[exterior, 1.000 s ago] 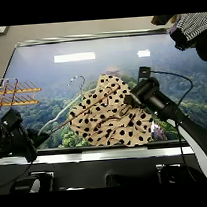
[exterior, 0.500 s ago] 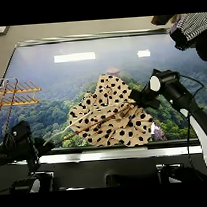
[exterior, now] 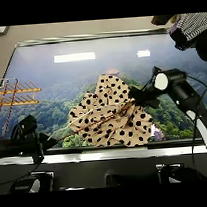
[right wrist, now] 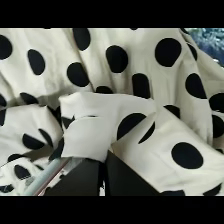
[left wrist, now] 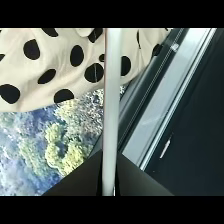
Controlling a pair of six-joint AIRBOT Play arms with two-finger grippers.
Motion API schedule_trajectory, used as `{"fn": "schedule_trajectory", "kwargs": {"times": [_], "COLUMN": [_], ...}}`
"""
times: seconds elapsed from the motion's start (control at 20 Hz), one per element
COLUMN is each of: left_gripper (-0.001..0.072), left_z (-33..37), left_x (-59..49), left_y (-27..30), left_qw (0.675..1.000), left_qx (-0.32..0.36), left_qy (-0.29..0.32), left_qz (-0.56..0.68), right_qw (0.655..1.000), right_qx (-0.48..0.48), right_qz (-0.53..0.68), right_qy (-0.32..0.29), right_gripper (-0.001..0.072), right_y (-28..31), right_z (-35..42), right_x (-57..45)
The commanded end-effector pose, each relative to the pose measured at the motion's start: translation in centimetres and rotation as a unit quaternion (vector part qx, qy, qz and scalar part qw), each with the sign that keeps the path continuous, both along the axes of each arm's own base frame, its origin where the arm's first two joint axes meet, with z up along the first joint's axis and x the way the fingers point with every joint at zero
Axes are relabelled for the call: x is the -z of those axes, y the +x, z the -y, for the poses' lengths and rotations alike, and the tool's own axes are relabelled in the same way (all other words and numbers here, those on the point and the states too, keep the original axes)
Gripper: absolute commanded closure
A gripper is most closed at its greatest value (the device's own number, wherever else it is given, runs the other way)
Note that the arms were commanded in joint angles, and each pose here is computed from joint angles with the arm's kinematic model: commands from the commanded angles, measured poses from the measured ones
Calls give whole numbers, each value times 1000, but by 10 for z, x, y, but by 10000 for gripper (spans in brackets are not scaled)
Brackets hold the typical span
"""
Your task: Fold the clothes and pants, and hang the long-sleeved shirts on hangers.
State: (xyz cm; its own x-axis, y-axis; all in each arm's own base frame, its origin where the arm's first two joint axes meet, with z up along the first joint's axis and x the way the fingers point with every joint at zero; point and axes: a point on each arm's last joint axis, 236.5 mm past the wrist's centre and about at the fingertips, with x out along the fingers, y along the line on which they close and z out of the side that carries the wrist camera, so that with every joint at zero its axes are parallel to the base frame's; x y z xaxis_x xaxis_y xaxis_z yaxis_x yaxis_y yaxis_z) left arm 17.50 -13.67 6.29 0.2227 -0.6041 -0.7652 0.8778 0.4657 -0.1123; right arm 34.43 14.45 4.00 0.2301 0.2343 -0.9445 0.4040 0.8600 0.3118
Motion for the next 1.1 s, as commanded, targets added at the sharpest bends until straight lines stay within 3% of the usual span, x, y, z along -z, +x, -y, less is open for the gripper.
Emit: {"fn": "schedule_trajectory", "kwargs": {"times": [0.0,0.15,0.55,0.85,1.05], "left_gripper": [681,681,681,681,680], "left_z": [9,21,44,61,82], "left_x": [8,20,39,37,36], "left_y": [10,5,20,50,46], "left_qw": [999,997,995,997,993], "left_qx": [31,75,103,71,103], "left_qy": [-11,-8,-2,-32,-57], "left_qz": [-2,-21,-14,19,11], "right_qw": [999,997,989,982,983], "right_qx": [-5,-38,-109,-148,-154], "right_qz": [27,62,86,93,99], "right_qy": [22,21,56,67,28], "right_gripper": [685,685,685,685,685], "right_y": [-3,3,-3,-30,-31], "right_z": [-6,-8,-31,-56,-54], "right_x": [-22,-35,-82,-115,-109]}}
